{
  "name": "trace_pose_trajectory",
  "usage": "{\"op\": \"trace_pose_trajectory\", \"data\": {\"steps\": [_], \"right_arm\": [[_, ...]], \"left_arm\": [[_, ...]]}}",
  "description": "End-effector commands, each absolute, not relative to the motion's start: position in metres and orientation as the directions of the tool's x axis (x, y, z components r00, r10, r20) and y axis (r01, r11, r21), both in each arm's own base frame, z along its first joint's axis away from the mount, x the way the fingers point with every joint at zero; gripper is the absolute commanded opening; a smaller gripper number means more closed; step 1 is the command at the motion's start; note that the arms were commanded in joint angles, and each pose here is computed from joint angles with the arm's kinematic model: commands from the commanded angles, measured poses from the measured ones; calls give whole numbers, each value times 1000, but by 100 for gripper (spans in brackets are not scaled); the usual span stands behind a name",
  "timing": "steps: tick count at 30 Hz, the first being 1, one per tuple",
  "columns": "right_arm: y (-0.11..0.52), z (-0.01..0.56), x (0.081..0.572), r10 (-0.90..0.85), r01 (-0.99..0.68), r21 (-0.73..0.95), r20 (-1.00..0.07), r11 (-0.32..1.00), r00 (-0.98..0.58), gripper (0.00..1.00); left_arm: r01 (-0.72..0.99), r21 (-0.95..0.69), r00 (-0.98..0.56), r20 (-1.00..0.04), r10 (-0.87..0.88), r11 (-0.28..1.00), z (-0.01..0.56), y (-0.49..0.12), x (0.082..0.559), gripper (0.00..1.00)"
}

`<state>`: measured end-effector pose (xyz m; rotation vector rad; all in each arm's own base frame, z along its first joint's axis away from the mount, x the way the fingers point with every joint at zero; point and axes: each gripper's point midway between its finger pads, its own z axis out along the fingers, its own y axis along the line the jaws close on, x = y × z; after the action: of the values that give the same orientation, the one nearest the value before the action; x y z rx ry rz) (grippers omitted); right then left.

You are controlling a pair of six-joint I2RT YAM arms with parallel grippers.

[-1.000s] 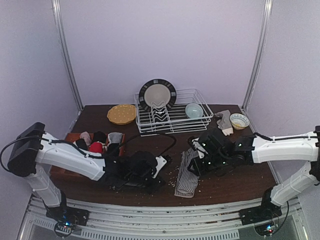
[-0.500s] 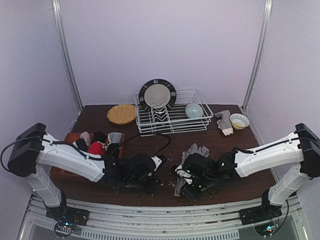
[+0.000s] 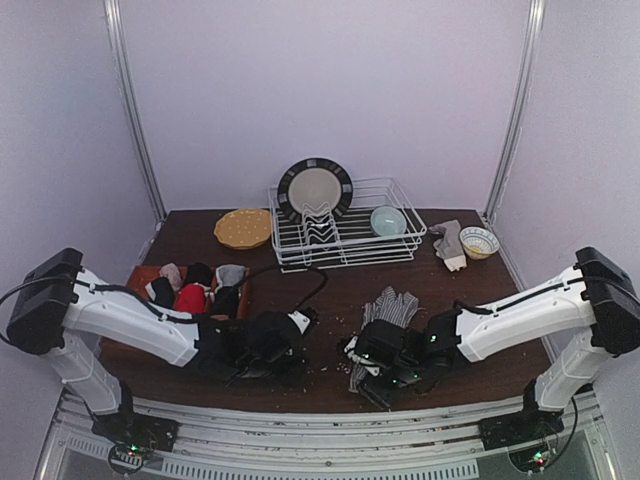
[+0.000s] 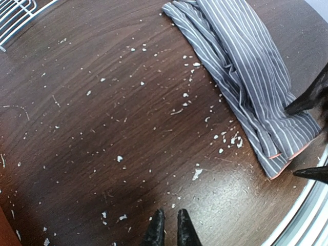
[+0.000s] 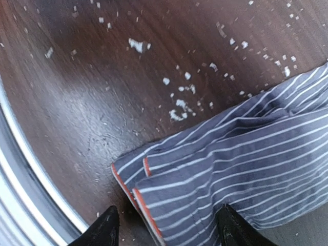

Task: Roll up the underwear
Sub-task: Roll the underwear at the center of the board.

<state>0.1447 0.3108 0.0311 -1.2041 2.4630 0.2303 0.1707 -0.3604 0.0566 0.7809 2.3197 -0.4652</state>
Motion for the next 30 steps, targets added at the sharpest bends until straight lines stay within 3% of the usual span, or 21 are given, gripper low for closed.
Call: {"op": "trace_pose_trajectory", "data": {"steps": [1,7,17,18,20,22,26,30], "right_arm": [[309,20,142,-770,-806,-92,-376,585,-516,63],[300,7,138,-796,-804,-140,-316,577,-516,58],[278,-7,135,-801,-779,-204,-248,593,-545,31],[278,-7,134,-799,-779,-197,-251,595,-547,33],[280,-4,131,-796,-781,-187,-267,596,-543,48],[289,6,125,-799,-801,-165,-320,575,-508,55],[298,21,125,-803,-811,-188,-378,554,-461,59],[299,21,129,-826,-812,-243,-366,531,-430,59]], "left_arm": [[607,-141,-619,-700,355,782,67,-357,177,8],[615,-132,-612,-701,366,777,66,-358,177,8],[608,-123,-610,-705,363,784,64,-356,179,8],[607,-122,-610,-704,363,785,63,-355,179,8],[608,-118,-609,-704,365,785,64,-355,179,8],[607,-117,-609,-704,366,786,63,-354,180,8],[606,-116,-609,-704,366,787,63,-355,180,8],[605,-119,-611,-704,363,787,63,-355,180,8]]}}
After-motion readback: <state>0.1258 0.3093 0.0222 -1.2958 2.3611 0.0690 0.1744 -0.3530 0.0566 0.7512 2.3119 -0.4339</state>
